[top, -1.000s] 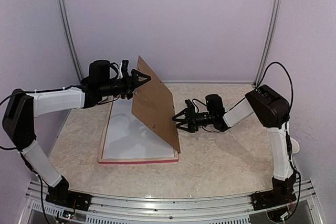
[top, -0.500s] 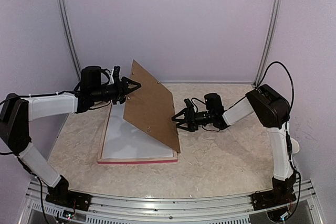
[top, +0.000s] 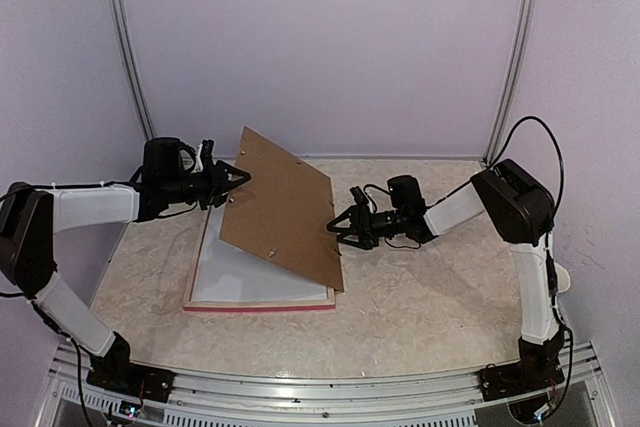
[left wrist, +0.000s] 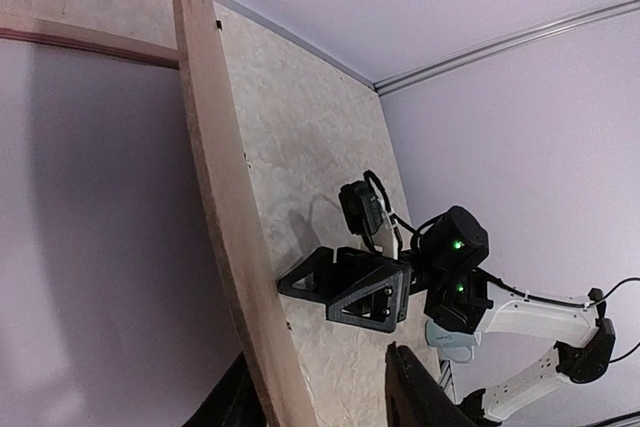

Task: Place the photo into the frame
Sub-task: Pass from the left arm to the right

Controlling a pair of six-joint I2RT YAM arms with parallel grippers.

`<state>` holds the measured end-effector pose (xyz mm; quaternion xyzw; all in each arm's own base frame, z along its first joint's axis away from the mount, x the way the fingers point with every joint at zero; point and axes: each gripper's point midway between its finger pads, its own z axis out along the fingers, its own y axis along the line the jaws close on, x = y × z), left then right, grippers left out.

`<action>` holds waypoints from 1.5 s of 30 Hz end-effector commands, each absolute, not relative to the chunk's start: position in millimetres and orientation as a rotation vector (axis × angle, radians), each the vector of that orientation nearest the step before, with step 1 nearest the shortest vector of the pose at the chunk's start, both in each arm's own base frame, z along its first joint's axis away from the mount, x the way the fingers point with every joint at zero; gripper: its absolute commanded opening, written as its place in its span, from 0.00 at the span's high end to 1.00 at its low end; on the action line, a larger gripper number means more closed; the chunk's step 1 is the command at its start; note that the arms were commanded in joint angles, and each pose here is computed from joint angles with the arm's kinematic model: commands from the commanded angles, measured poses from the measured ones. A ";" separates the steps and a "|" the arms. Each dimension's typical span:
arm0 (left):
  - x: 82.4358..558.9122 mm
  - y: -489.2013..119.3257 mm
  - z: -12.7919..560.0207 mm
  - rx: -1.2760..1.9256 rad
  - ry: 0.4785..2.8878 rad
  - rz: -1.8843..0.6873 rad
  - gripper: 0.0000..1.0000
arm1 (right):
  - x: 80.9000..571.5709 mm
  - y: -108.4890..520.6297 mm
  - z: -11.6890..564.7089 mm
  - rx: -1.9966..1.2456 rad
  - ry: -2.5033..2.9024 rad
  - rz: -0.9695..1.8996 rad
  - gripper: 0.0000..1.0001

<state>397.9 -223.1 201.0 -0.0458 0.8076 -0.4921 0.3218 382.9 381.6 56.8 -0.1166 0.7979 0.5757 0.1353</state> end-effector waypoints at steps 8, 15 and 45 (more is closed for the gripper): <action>401.7 -212.0 183.0 -0.136 2.152 -1.292 0.82 | 378.0 373.5 27.1 -0.295 2.433 1.551 0.22; 401.4 -205.1 164.8 -0.190 2.201 -1.256 0.96 | 379.6 371.8 29.3 -0.315 2.445 1.512 0.21; 373.0 -149.0 55.9 -0.389 2.419 -0.946 1.00 | 408.1 329.3 62.0 -0.249 2.447 1.484 0.18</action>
